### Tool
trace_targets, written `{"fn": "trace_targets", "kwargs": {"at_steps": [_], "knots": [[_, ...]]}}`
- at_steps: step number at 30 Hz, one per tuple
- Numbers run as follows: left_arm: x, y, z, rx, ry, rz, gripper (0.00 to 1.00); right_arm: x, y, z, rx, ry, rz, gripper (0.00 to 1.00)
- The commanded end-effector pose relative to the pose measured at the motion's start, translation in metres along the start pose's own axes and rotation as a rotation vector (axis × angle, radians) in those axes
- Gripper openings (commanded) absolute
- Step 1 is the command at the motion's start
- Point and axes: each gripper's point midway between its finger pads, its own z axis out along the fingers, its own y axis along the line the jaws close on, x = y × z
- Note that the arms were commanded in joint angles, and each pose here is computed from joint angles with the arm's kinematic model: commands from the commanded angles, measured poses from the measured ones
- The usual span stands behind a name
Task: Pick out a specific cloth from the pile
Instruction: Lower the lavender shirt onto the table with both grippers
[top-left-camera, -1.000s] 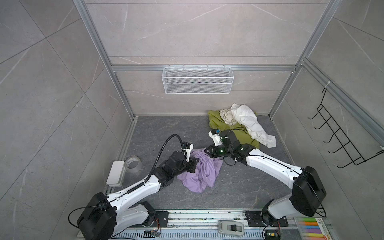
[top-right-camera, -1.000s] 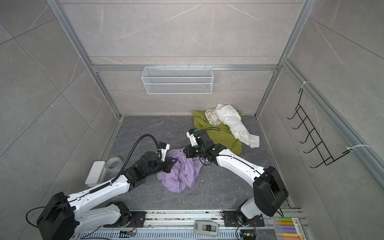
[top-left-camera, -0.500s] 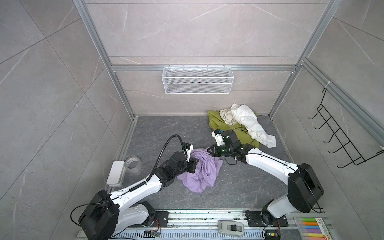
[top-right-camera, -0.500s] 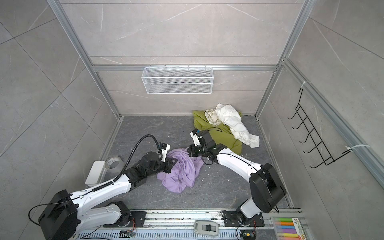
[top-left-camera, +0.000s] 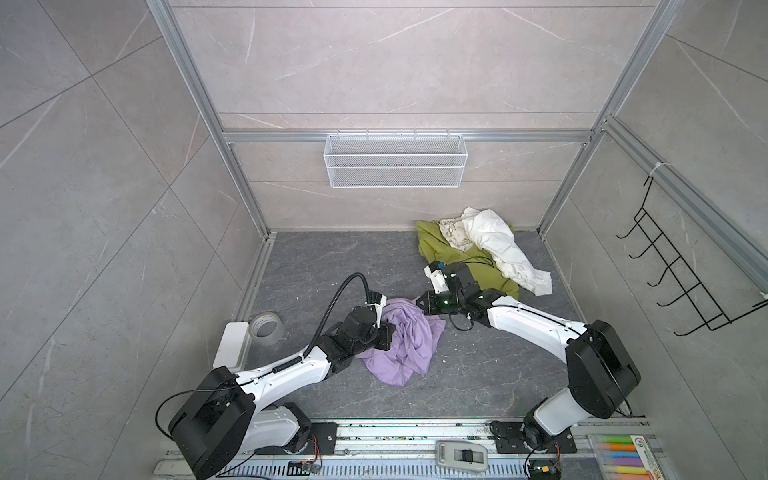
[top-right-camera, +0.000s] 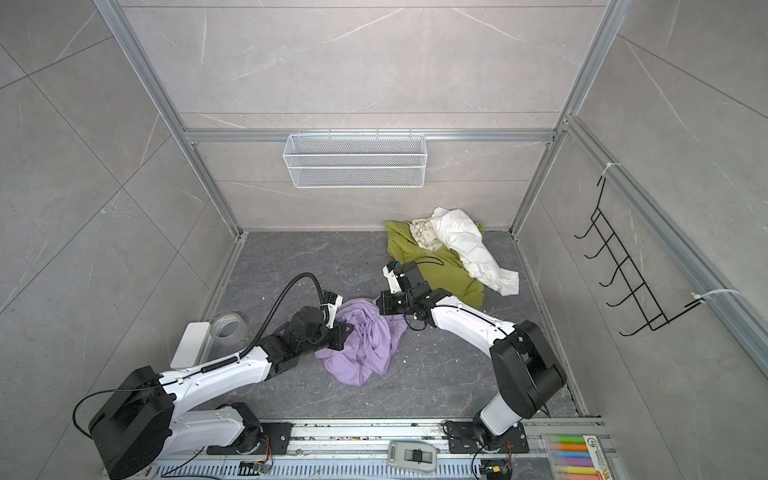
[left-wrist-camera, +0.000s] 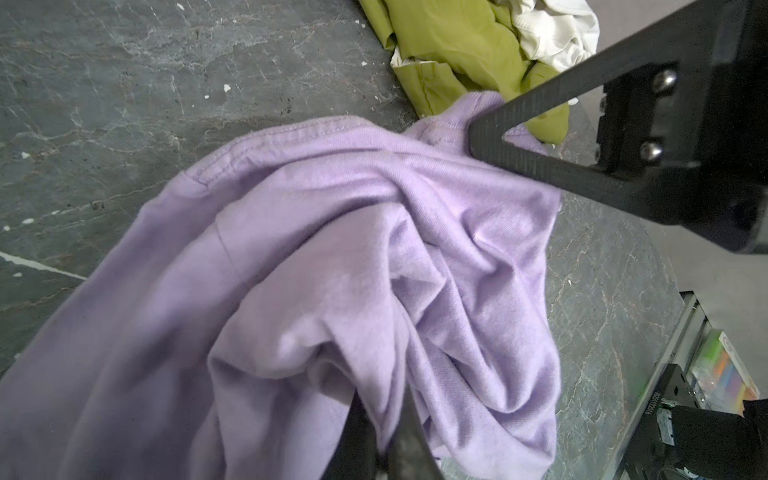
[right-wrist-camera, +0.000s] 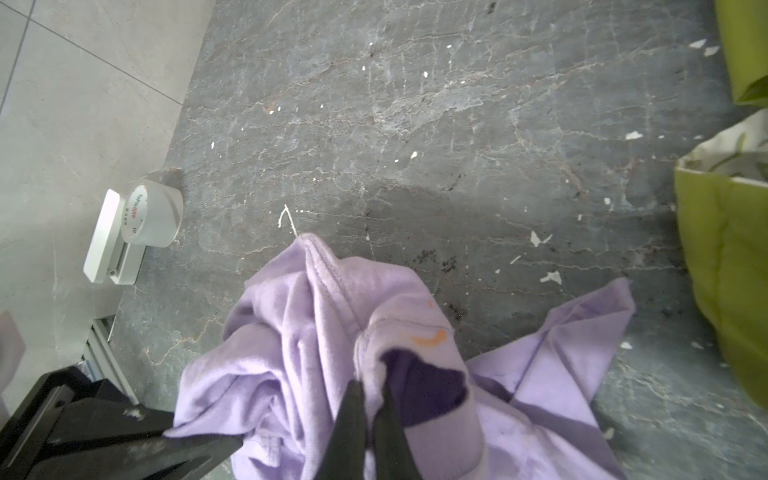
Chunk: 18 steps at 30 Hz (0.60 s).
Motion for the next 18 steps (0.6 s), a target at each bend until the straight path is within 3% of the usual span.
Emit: {"fn": "trace_targets", "kwargs": {"at_steps": [1, 18], "knots": [[0.0, 0.004, 0.004, -0.018, -0.011, -0.016, 0.0, 0.006, -0.015, 0.009, 0.035, 0.006, 0.001, 0.0], [0.014, 0.013, 0.003, -0.061, 0.053, 0.033, 0.0, 0.019, -0.042, 0.018, 0.071, 0.025, 0.039, 0.0]]}}
